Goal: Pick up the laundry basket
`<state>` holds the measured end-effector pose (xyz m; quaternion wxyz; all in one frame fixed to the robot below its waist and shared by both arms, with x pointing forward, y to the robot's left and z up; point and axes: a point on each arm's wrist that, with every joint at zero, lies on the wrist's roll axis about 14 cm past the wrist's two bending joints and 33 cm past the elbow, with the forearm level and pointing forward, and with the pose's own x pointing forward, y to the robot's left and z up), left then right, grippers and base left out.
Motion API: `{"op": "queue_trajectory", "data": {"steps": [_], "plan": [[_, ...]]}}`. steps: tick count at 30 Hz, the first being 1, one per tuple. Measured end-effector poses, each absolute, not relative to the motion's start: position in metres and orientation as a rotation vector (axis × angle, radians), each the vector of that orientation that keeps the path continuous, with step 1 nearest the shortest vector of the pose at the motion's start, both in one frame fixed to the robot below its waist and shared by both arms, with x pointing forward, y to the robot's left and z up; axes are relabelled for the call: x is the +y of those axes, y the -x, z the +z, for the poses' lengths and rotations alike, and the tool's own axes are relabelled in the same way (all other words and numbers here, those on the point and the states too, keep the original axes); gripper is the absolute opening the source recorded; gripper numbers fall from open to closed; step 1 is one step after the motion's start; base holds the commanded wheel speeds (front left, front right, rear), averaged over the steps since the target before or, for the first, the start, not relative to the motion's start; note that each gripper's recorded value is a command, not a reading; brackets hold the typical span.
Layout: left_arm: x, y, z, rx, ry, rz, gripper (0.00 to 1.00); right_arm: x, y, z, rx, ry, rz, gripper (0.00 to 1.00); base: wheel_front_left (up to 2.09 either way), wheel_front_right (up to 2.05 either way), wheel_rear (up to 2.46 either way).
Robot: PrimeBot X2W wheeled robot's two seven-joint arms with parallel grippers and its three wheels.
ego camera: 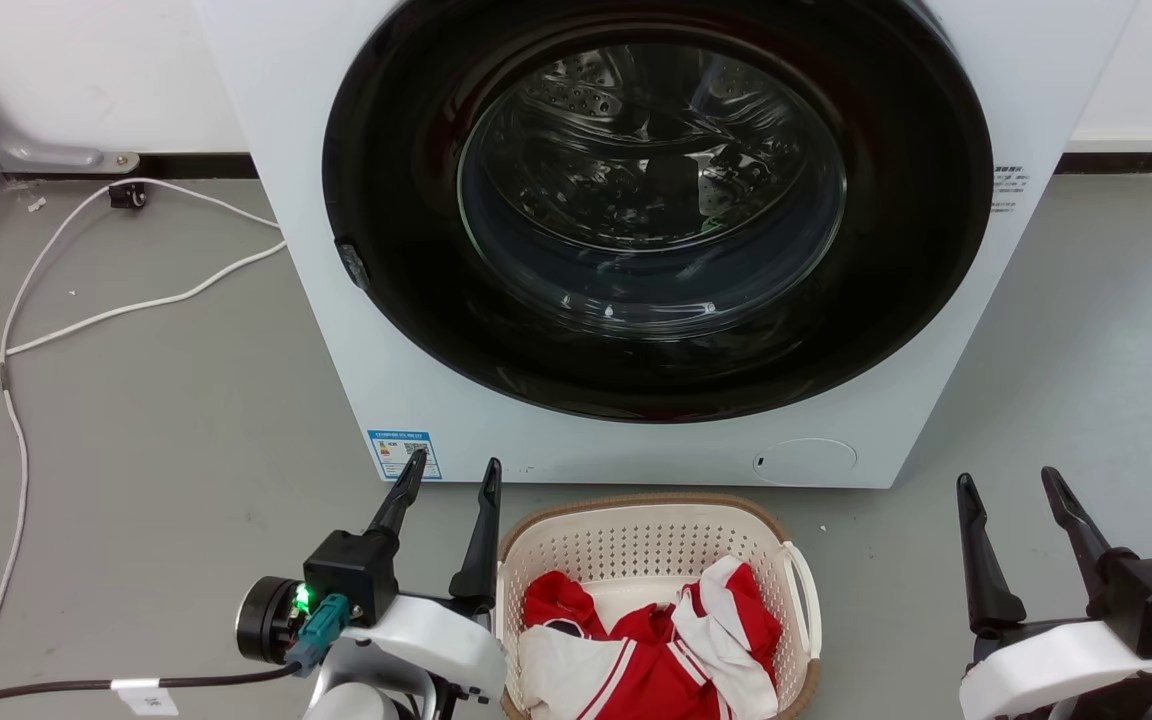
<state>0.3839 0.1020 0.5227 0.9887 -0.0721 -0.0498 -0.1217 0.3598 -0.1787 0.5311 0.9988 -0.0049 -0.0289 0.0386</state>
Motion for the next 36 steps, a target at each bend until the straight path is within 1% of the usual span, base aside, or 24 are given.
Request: {"op": "queue_trajectory", "data": {"steps": [6,25,32,36], "plan": [[0.099,-0.383,0.522,-0.104,0.117,-0.255,1.0,-0.18,-0.359,0.531,-0.064,0.033,0.074,1.0,0.0,0.0,0.0],[0.1,-0.384,0.519,-0.097,0.119,-0.247,1.0,-0.183,-0.358,0.523,-0.048,0.012,0.064,1.0,0.0,0.0,0.0],[0.098,-0.397,0.515,-0.083,0.109,-0.259,1.0,-0.187,-0.364,0.507,0.006,-0.002,0.053,1.0,0.0,0.0,0.0],[0.095,-0.41,0.498,-0.032,0.107,-0.269,1.0,-0.189,-0.373,0.489,0.058,-0.014,0.044,1.0,0.0,0.0,0.0]]}}
